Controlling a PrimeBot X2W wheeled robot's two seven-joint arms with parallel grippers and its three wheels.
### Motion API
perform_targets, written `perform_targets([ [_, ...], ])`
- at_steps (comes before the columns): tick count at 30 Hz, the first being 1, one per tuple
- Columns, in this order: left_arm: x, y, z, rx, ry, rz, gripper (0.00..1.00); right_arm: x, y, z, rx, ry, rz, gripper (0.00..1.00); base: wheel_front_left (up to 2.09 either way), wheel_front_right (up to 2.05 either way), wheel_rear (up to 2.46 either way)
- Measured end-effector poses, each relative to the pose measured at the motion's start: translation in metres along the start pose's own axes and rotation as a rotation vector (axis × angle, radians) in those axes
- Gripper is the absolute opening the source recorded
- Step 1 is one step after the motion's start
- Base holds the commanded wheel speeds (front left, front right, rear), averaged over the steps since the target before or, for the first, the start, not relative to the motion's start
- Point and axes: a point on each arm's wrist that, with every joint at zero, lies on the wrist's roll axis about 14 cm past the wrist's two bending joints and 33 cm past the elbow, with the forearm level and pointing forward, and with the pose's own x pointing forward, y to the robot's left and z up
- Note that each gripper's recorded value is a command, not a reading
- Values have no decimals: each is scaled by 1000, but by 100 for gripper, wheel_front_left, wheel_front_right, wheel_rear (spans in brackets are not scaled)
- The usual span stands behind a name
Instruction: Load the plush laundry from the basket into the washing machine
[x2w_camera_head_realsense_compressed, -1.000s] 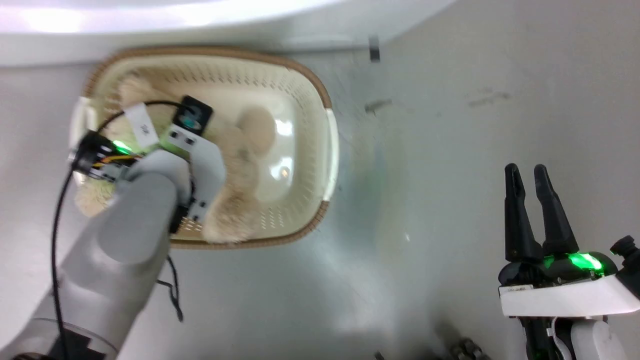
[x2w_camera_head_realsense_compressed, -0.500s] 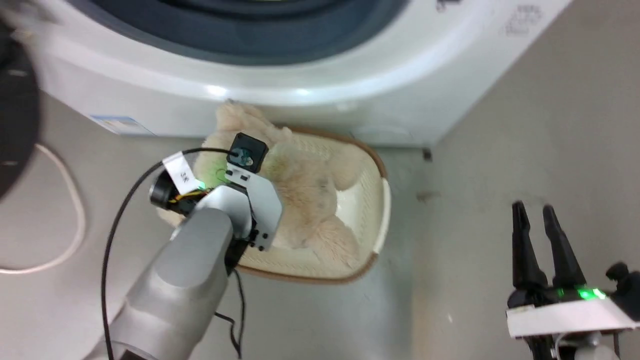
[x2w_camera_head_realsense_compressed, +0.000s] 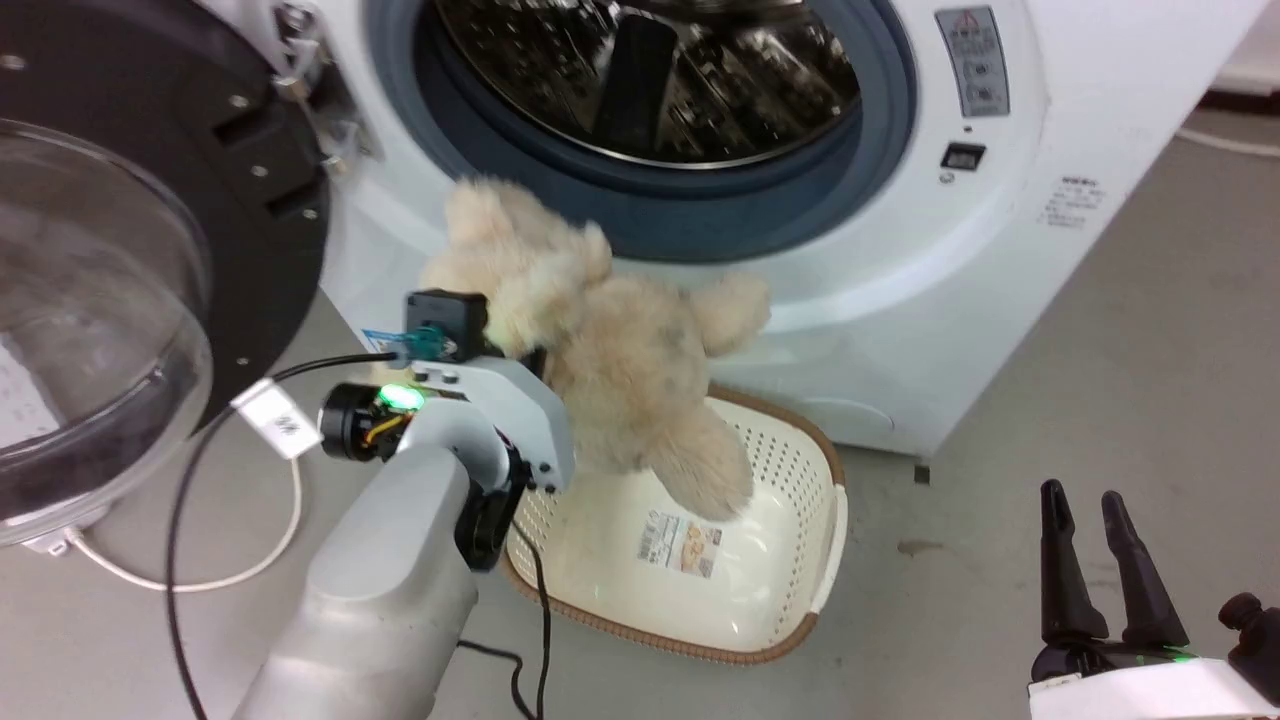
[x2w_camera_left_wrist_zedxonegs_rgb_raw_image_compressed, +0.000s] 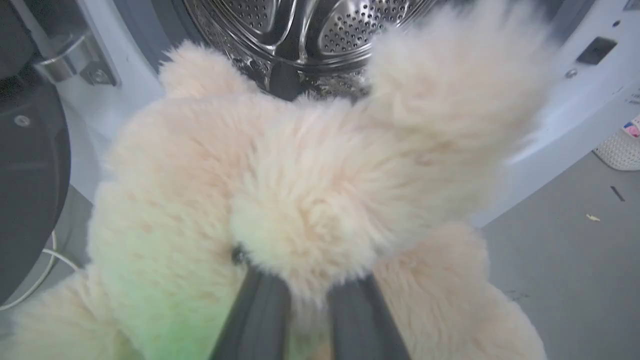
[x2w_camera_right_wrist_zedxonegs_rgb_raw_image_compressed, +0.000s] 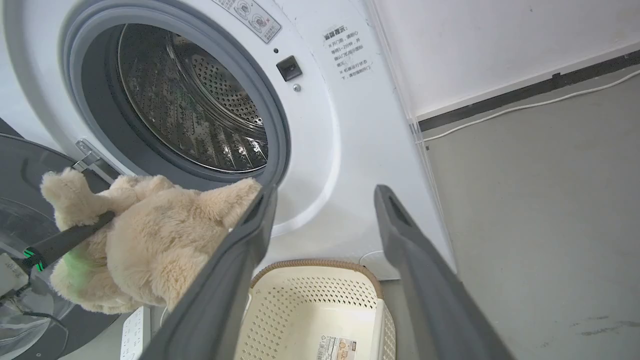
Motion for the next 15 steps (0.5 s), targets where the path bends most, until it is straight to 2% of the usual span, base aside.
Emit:
perform_targets([
  [5,-6,3,40,-58,-179,12,0,-2,6,4,-10,-11,19,100,0,0,0],
  [15,20,-11,84,-146,-336,-37,0,-8,-16,4,-41,-5,-44,100,0,0,0],
])
